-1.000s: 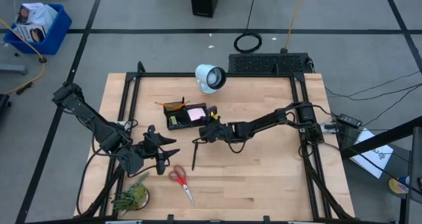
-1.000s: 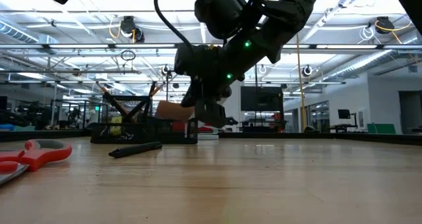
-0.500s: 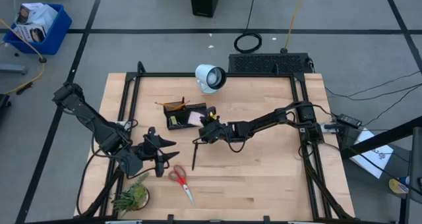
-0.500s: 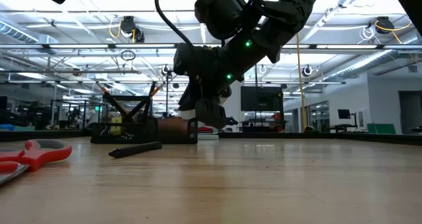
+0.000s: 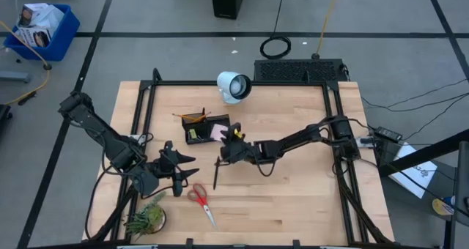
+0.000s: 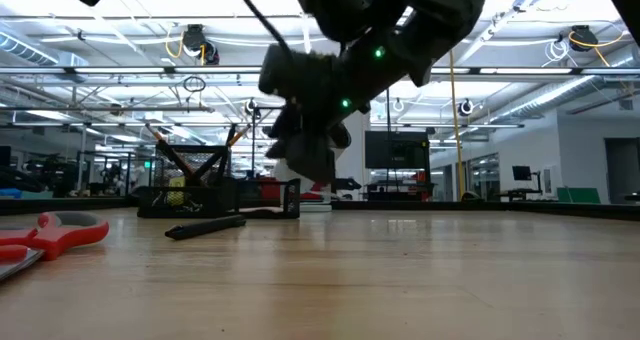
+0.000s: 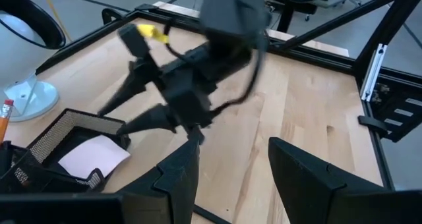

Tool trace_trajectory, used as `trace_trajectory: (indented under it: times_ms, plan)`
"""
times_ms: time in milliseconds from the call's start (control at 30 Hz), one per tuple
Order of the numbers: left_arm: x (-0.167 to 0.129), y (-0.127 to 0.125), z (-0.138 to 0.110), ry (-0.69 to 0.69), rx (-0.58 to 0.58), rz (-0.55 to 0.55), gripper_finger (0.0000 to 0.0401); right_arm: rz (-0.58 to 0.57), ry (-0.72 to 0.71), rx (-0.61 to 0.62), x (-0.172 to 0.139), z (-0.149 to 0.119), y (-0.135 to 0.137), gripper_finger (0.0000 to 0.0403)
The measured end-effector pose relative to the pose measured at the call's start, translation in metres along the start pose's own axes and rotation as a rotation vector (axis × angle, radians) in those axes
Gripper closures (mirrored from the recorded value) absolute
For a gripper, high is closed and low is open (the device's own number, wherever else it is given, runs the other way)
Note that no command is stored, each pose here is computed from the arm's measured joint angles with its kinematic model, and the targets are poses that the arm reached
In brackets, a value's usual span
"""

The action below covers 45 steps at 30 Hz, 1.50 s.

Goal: Pick and place office supplies into organizer
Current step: Put the red scissors into the black desk organizer

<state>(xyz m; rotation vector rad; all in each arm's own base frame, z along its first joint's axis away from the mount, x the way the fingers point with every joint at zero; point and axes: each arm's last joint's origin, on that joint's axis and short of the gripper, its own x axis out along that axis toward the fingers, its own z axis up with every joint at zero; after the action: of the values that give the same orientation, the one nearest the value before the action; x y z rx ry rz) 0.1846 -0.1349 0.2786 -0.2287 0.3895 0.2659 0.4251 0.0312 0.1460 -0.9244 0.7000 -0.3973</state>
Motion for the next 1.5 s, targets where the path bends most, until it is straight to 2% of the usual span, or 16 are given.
trace_trajectory:
  times_ms: [167,300,433,500,567,733,833,967,1033,1067,1167,1233,1333,1400,1500]
  plan:
    - [0.002,-0.001,-0.001,-0.007,0.038,0.018,0.0215,0.02,-0.092,0.081,-0.022,0.02,0.016,0.0256]
    - [0.005,-0.001,-0.003,-0.018,0.054,0.049,0.0215,0.056,-0.14,0.301,-0.039,0.031,0.027,0.0258]
    - [0.011,-0.003,-0.007,0.007,0.125,0.055,0.0215,0.099,-0.168,0.438,-0.055,0.04,0.039,0.0255]
    - [0.013,-0.004,-0.008,0.031,0.144,0.035,0.0215,0.124,-0.177,0.465,-0.064,0.044,0.046,0.0255]
    - [0.016,-0.005,-0.012,0.071,0.215,0.01,0.0215,0.146,-0.182,0.468,-0.072,0.046,0.052,0.0255]
    - [0.022,-0.006,-0.023,0.174,0.379,-0.03,0.0215,0.21,-0.153,0.406,-0.093,0.047,0.072,0.0259]
    - [0.024,-0.008,-0.023,0.169,0.346,-0.034,0.0215,0.312,-0.135,0.409,-0.107,0.046,0.084,0.0257]
    - [0.024,-0.009,-0.022,0.164,0.255,-0.04,0.0215,0.593,-0.208,0.494,-0.123,0.044,0.092,0.0255]
    - [0.024,-0.009,-0.022,0.159,0.258,-0.038,0.0215,0.679,-0.256,0.549,-0.131,0.038,0.085,0.0255]
    - [0.024,-0.009,-0.022,0.159,0.266,-0.039,0.0215,0.687,-0.269,0.575,-0.136,0.031,0.078,0.0257]
    - [0.025,-0.009,-0.021,0.152,0.293,-0.042,0.0215,0.677,-0.339,0.673,-0.155,0.011,0.052,0.0262]
    - [0.025,-0.009,-0.021,0.149,0.35,-0.045,0.0215,0.669,-0.398,0.713,-0.17,-0.006,0.035,0.0265]
    - [0.024,-0.009,-0.019,0.139,0.42,-0.048,0.0215,0.642,-0.539,0.786,-0.192,-0.029,0.008,0.0267]
    - [0.024,-0.01,-0.018,0.125,0.426,-0.052,0.0215,0.618,-0.643,0.858,-0.204,-0.048,-0.007,0.0267]
    - [0.024,-0.011,-0.016,0.11,0.432,-0.063,0.0215,0.582,-0.778,0.935,-0.217,-0.077,-0.016,0.0268]
